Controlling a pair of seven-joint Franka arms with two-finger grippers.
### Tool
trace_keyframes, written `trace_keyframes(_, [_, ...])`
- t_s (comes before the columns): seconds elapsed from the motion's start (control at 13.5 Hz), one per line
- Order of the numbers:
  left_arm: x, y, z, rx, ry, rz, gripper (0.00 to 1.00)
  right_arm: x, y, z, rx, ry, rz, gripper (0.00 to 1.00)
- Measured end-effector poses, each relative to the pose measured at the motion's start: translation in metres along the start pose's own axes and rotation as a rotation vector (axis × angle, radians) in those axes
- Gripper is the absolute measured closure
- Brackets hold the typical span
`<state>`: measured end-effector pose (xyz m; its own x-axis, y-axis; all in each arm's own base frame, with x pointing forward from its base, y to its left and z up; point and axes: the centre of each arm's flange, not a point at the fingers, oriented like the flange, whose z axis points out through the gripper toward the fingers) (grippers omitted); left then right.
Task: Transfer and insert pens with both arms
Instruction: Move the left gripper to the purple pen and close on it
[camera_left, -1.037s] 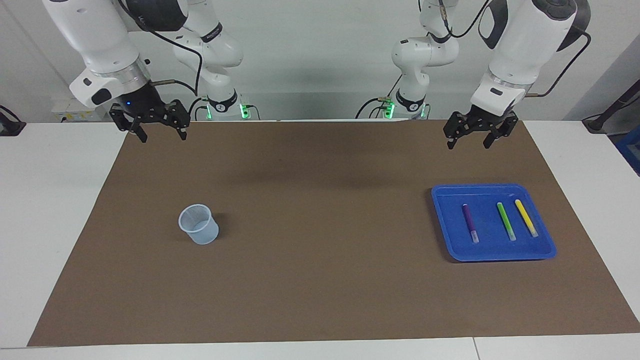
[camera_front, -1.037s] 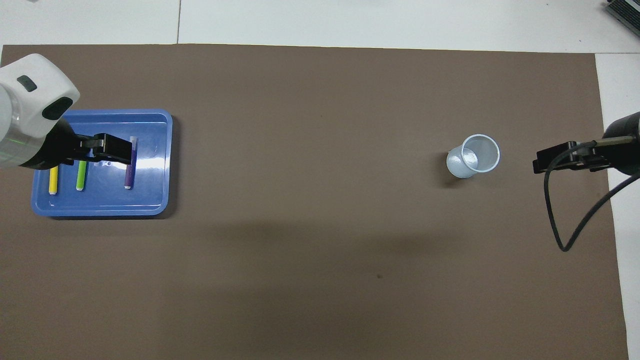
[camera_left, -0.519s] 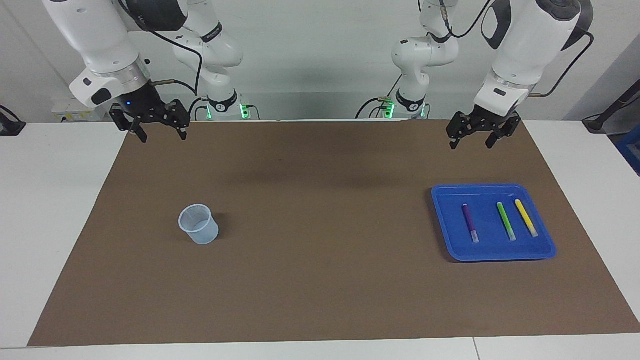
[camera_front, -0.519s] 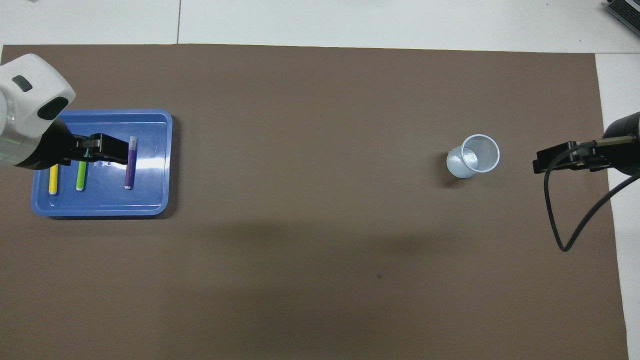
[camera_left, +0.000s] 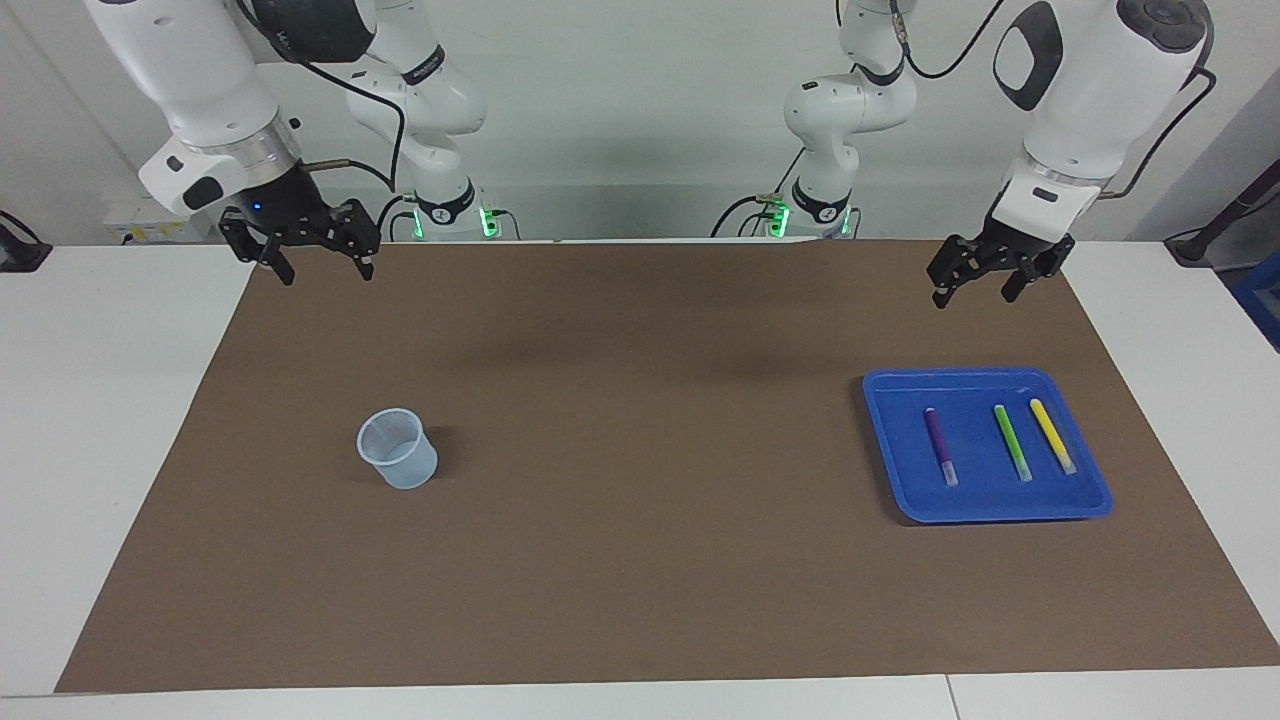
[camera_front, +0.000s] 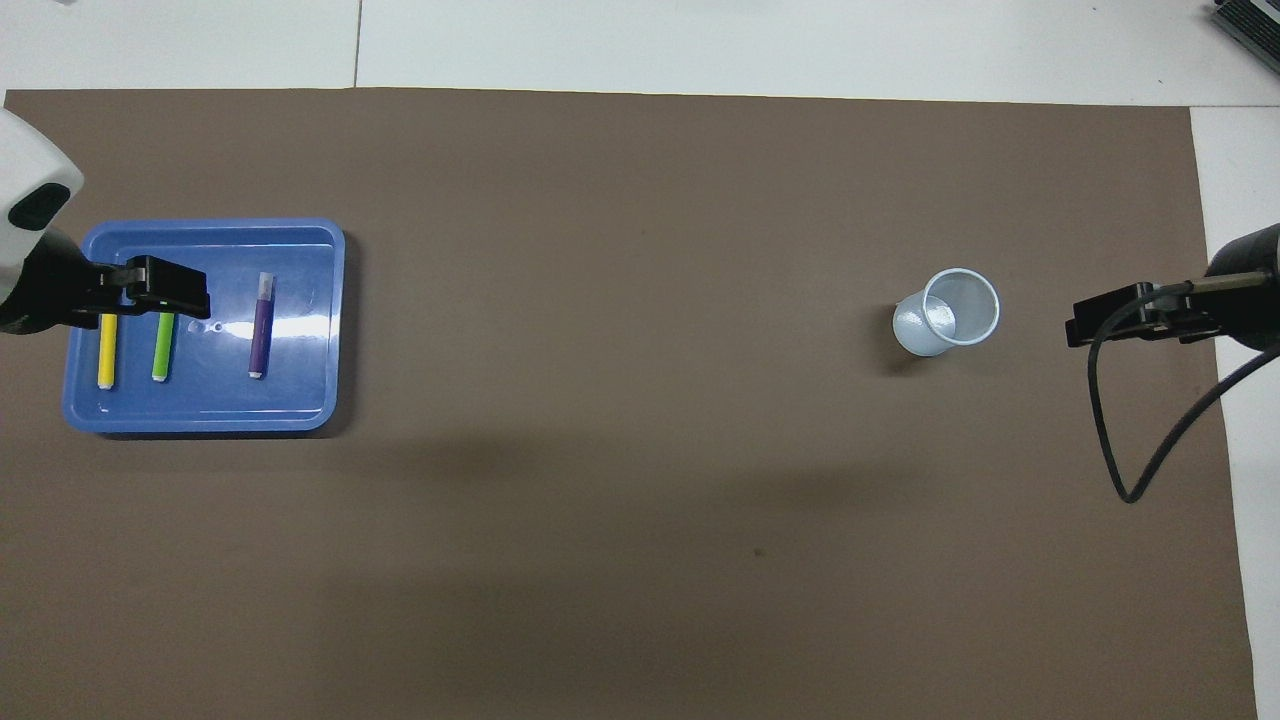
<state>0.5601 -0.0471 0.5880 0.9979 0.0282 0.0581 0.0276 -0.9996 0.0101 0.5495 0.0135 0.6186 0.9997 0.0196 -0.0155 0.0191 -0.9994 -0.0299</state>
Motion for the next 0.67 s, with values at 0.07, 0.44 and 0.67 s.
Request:
trace_keyframes(0.07, [0.002,-0.001,0.006,-0.001,0.014,0.003,0.00,0.000,0.000,0.000,0.000,0.000,0.000,0.00])
trace_keyframes(0.44, [0.030,-0.044,0.064,-0.002,0.044,0.056,0.00,0.000,0.000,0.000,0.000,0.000,0.000,0.00])
trace_keyframes(0.67, [0.056,-0.054,0.120,0.022,0.067,0.077,0.00,0.000,0.000,0.000,0.000,0.000,0.000,0.00])
